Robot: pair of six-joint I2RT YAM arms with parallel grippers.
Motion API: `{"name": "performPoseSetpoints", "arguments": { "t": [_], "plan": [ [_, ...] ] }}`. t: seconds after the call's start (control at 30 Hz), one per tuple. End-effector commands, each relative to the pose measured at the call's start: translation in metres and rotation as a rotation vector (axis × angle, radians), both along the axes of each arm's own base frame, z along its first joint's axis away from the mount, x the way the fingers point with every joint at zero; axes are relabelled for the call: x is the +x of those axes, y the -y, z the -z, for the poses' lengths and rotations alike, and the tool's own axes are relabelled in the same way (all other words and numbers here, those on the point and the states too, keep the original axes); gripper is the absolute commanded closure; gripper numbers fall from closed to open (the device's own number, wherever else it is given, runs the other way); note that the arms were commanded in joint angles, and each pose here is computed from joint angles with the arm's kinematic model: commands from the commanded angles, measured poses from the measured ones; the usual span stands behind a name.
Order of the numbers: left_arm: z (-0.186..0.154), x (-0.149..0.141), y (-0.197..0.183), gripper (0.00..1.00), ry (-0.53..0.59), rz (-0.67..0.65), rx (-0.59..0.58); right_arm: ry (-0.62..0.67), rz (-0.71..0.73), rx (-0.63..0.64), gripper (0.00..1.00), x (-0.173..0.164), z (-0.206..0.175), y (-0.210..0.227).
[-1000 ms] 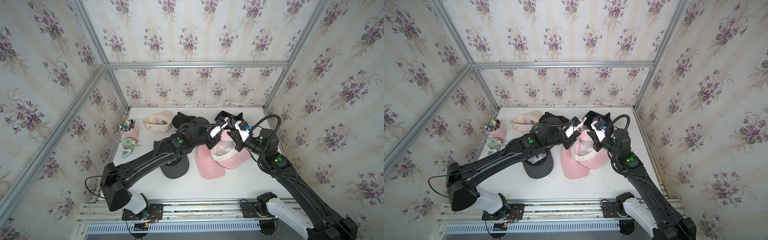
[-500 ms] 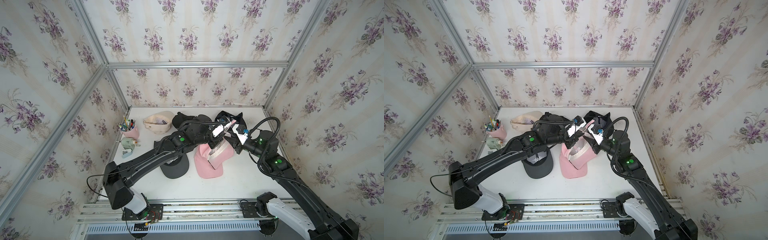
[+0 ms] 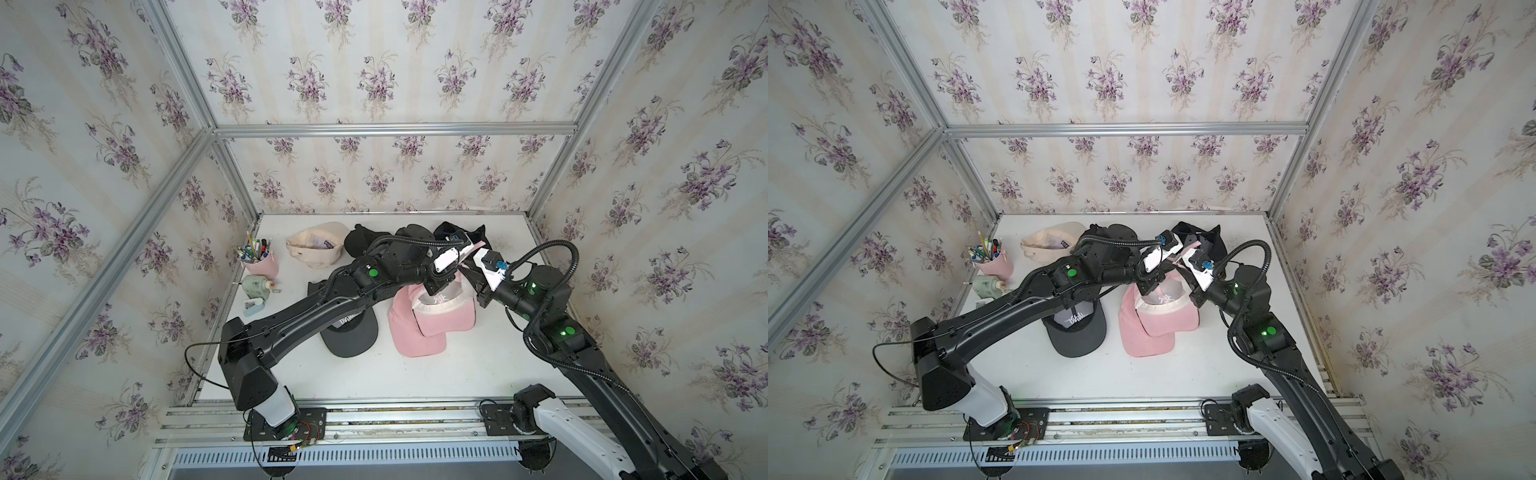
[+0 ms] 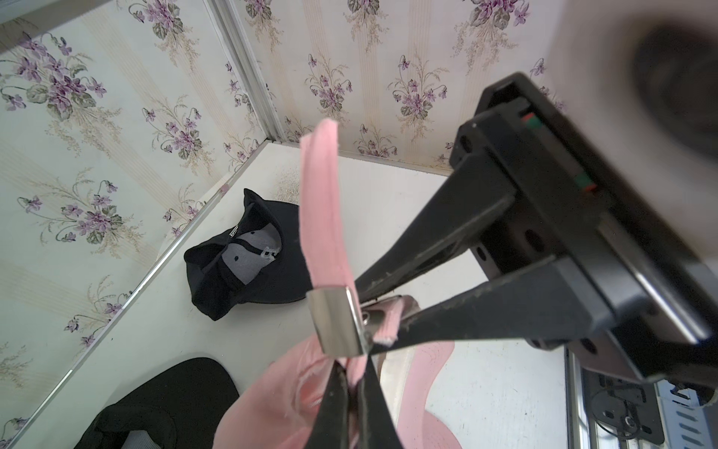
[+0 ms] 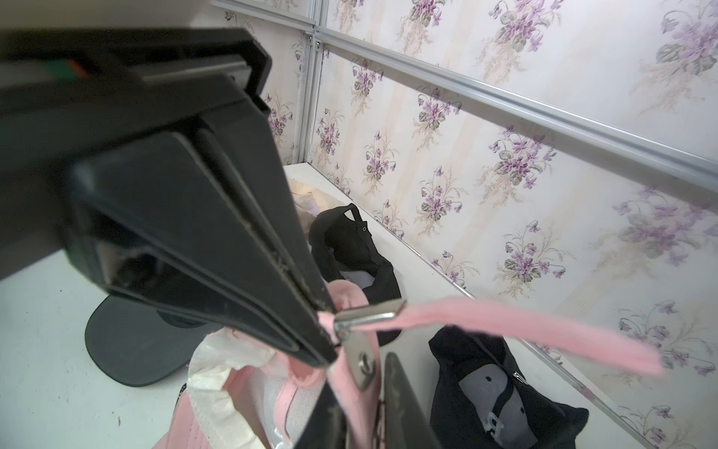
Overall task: Open the adjustable buckle of the baseball cap
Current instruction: Pull the adjustable strap on the baseball cap.
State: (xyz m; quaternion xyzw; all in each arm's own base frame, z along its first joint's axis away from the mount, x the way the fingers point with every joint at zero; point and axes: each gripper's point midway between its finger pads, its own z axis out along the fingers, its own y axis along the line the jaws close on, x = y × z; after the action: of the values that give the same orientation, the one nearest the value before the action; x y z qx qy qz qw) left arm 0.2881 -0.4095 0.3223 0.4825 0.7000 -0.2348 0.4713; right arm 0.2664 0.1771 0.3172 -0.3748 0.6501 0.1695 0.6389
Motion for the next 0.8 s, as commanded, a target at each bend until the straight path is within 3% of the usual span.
{"name": "performPoseSetpoints", "arguments": {
  "t": [0.0, 0.2, 0.77],
  "plan": [
    [0.000, 0.001, 0.003, 1.00, 0.010, 0.010, 0.012, 0.045, 0.010, 0.005, 0.90, 0.000, -0.012, 0.002],
    [0.004, 0.007, 0.009, 1.00, 0.003, 0.006, 0.040, 0.031, 0.033, 0.019, 1.00, 0.003, -0.010, 0.004],
    [0.004, 0.014, 0.020, 1.00, -0.027, -0.010, 0.051, 0.075, 0.275, 0.262, 1.00, 0.026, -0.040, 0.038]
  ]
}}
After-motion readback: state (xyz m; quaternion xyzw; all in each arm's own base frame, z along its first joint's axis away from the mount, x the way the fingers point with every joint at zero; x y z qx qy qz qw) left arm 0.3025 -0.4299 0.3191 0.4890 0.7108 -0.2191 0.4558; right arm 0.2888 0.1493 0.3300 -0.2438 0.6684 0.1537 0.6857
